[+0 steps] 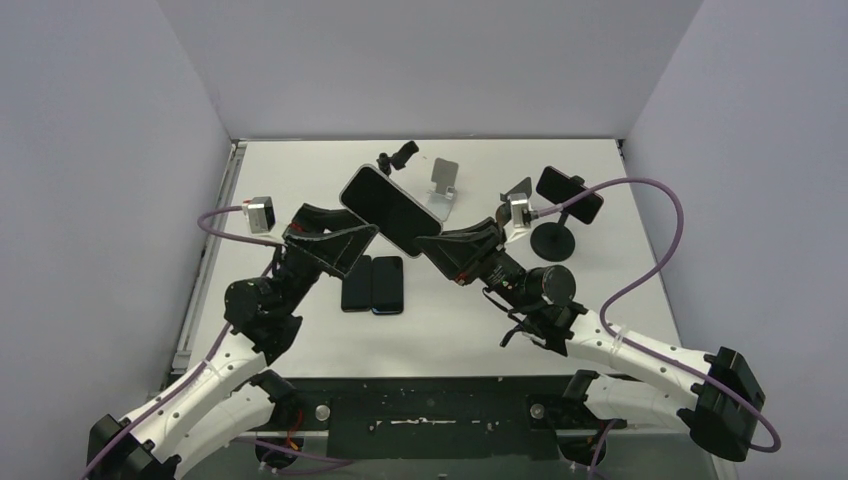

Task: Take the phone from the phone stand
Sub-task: Place the phone at the center of the board.

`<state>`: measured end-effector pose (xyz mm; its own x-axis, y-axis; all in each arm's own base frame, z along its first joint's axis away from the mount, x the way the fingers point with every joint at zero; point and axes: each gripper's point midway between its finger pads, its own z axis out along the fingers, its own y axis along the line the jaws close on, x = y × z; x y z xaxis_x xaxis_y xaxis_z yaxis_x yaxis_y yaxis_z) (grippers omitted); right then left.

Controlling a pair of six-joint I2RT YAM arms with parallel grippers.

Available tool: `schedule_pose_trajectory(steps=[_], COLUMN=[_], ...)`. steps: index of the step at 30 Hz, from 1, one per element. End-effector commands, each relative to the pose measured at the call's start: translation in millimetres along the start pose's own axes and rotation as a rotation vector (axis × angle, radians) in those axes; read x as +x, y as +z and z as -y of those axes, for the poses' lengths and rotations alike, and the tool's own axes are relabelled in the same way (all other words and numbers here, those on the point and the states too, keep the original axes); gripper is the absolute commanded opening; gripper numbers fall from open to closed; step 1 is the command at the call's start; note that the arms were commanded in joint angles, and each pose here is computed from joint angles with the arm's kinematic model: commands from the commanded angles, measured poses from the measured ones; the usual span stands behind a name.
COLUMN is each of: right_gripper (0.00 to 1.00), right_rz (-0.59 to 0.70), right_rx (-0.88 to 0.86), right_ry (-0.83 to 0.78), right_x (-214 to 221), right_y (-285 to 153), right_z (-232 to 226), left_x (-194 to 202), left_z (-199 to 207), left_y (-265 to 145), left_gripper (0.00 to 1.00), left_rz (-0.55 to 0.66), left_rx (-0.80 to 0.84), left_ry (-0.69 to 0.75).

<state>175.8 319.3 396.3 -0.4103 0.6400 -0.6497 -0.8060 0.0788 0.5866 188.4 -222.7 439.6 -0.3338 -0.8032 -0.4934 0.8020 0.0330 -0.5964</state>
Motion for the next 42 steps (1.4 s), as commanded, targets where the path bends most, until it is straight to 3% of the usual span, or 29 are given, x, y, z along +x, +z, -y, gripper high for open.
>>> schedule_pose_trajectory(steps=[1,5,13,20,27,31,34,39,42], right_gripper=[0.00,0.00,0.00,0.00,0.02,0.58,0.91,0.98,0.98], right_rz=[0.199,0.200,0.189,0.168,0.129,0.068,0.009,-0.133,-0.218], right_rx=[-0.104,-0.106,-0.112,-0.117,-0.097,-0.097,-0.048,0.052,0.134], right_ry=[-0.014,-0.009,0.007,0.011,-0.005,-0.044,-0.073,-0.155,-0.245], right_x=[-44,-43,-37,-29,-22,-16,-13,-10,-15], right_y=[0,1,1,0,0,-3,-5,-12,-21], right_z=[-33,-33,-32,-32,-30,-35,-32,-29,-23], left_x=[-6,-4,-2,-2,0,0,0,2,15], left_z=[8,10,10,12,10,7,6,5,11], left_y=[-1,1,3,4,3,2,-1,-6,-9], left_gripper=[0.76,0.61,0.42,0.31,0.00,0.00,0.00,0.00,0.00], left_rz=[0.039,0.031,0.021,0.018,0.012,0.012,0.017,0.000,-0.093], left_rx=[0.035,0.053,0.057,0.068,0.066,0.050,0.035,0.020,0.033], left_ry=[-0.029,-0.047,-0.063,-0.073,-0.067,-0.058,-0.051,-0.038,-0.021])
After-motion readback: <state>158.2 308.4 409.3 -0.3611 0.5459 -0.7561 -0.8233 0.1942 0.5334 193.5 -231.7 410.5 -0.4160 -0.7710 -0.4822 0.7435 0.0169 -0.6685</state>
